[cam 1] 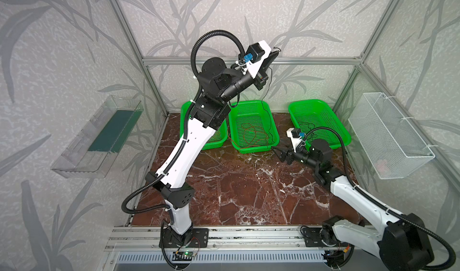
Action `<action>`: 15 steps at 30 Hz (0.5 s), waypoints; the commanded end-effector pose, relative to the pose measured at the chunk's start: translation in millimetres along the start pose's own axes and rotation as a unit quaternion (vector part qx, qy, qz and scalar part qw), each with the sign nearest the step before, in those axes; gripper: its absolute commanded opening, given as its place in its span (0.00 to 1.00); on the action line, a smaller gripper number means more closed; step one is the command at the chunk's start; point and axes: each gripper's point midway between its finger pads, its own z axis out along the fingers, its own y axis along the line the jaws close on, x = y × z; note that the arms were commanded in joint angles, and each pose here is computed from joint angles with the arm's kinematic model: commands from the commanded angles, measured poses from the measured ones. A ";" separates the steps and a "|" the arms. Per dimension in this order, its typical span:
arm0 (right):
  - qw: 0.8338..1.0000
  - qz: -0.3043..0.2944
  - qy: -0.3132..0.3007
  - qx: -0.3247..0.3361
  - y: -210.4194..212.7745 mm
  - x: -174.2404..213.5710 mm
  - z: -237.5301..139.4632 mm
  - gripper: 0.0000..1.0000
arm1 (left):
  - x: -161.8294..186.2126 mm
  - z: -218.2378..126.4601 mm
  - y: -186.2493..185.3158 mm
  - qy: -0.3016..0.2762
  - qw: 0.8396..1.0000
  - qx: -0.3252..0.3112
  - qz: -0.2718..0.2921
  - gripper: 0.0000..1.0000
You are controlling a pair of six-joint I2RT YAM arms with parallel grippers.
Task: Untangle the cables
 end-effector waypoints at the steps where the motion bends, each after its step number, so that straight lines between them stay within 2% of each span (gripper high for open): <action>1: 0.997 -0.043 -0.052 -0.034 21.7 -44.5 -0.4 0.70 | -17.2 -3.3 -22.8 -0.013 0.999 0.033 -0.002 0.00; 4: 0.993 -0.056 -0.075 -0.065 36.6 -62.6 5.2 0.70 | -20.4 -0.7 -43.1 -0.015 0.998 0.054 0.000 0.00; 7: 0.994 -0.061 -0.078 -0.036 29.0 -66.9 12.0 0.66 | -24.8 0.0 -58.1 -0.018 0.998 0.068 0.003 0.00; 8: 0.995 -0.062 -0.079 -0.027 25.6 -67.6 13.0 0.61 | -26.5 -0.1 -61.1 -0.019 0.997 0.071 0.003 0.00; 11: 0.995 -0.062 -0.072 -0.018 20.5 -62.0 16.5 0.28 | -32.5 -0.1 -65.7 -0.025 0.997 0.074 0.005 0.00; 12: 0.996 -0.059 -0.068 -0.021 21.5 -58.7 16.9 0.21 | -33.1 0.4 -65.1 -0.026 0.997 0.073 0.006 0.00; 13: 0.996 -0.055 -0.060 -0.026 22.6 -53.4 17.0 0.16 | -35.1 0.8 -63.8 -0.028 0.997 0.070 0.008 0.00; 15: 0.998 -0.041 -0.040 -0.034 24.2 -37.8 17.3 0.15 | -38.9 1.7 -59.6 -0.032 0.997 0.062 0.017 0.00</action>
